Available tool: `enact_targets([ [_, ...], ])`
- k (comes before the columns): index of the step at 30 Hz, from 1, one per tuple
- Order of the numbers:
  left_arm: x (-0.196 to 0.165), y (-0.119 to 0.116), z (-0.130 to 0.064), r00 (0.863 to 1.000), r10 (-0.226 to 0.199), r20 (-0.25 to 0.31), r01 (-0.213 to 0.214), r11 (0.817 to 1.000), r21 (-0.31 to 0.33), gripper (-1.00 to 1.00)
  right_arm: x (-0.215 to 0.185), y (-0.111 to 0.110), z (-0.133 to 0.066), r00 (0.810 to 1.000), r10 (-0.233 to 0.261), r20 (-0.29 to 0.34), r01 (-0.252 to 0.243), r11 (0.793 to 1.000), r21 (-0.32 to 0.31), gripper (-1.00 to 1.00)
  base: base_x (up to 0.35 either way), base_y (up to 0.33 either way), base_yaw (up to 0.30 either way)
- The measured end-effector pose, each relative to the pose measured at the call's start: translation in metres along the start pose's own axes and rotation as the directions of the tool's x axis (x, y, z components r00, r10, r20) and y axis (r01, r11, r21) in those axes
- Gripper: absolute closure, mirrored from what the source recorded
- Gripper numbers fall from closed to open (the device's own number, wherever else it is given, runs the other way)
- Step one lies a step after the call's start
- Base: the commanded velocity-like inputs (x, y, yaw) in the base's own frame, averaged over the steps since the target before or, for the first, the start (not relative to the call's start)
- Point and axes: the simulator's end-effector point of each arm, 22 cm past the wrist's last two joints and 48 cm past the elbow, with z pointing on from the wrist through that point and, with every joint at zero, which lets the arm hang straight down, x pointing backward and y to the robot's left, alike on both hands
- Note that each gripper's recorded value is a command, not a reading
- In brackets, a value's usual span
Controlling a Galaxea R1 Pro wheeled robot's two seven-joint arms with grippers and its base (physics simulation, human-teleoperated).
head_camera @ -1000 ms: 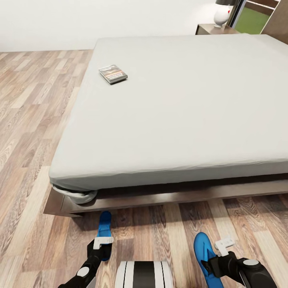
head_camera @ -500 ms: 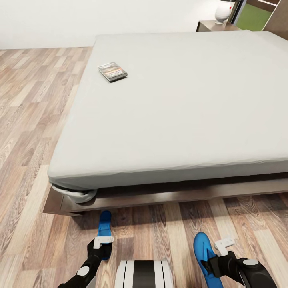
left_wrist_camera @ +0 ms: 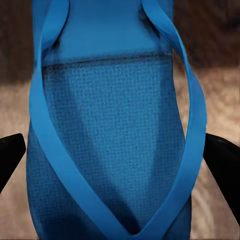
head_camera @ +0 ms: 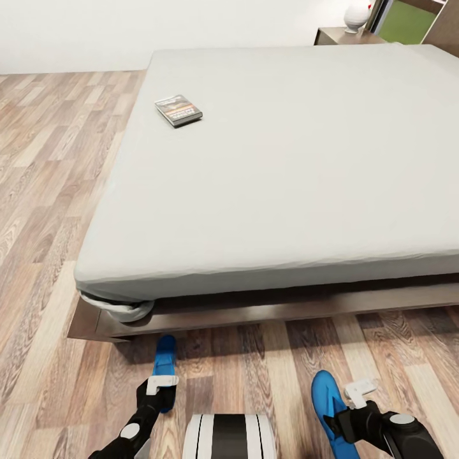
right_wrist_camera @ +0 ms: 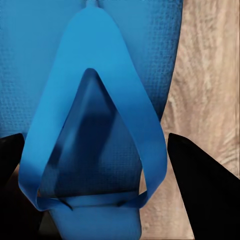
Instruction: In the bedroom, move the book from the bed onto either nightstand, and place the two sandals side by side next to the bed.
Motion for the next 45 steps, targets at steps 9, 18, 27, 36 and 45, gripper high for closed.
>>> enact_targets([
  [9,0.0,0.004,0.0,1.0,0.007,0.0,-0.007,1.0,-0.003,1.0,-0.001,-0.002,-0.001,1.0,0.0,0.005,0.0,1.0,0.002,1.0,0.0,0.0,0.0],
  [18,0.0,0.004,0.0,1.0,0.007,0.0,-0.007,1.0,-0.003,1.0,-0.001,-0.002,-0.001,1.0,0.0,0.005,0.0,1.0,0.002,1.0,0.0,0.0,0.0],
  [27,0.002,0.008,0.0,1.0,0.012,-0.01,-0.012,1.0,-0.006,1.0,-0.001,-0.01,-0.002,1.0,-0.004,0.012,0.004,1.0,0.014,1.0,0.0,0.0,0.0],
  [36,0.006,0.011,0.0,0.999,0.017,-0.027,-0.018,1.0,-0.009,1.0,0.002,-0.049,-0.011,0.999,0.04,0.032,-0.042,0.996,0.082,1.0,0.0,0.0,0.0],
  [45,0.005,0.011,0.0,1.0,0.018,-0.026,-0.018,1.0,-0.008,1.0,0.0,-0.049,-0.012,0.998,0.051,0.039,-0.054,0.996,0.077,1.0,0.0,0.0,0.0],
])
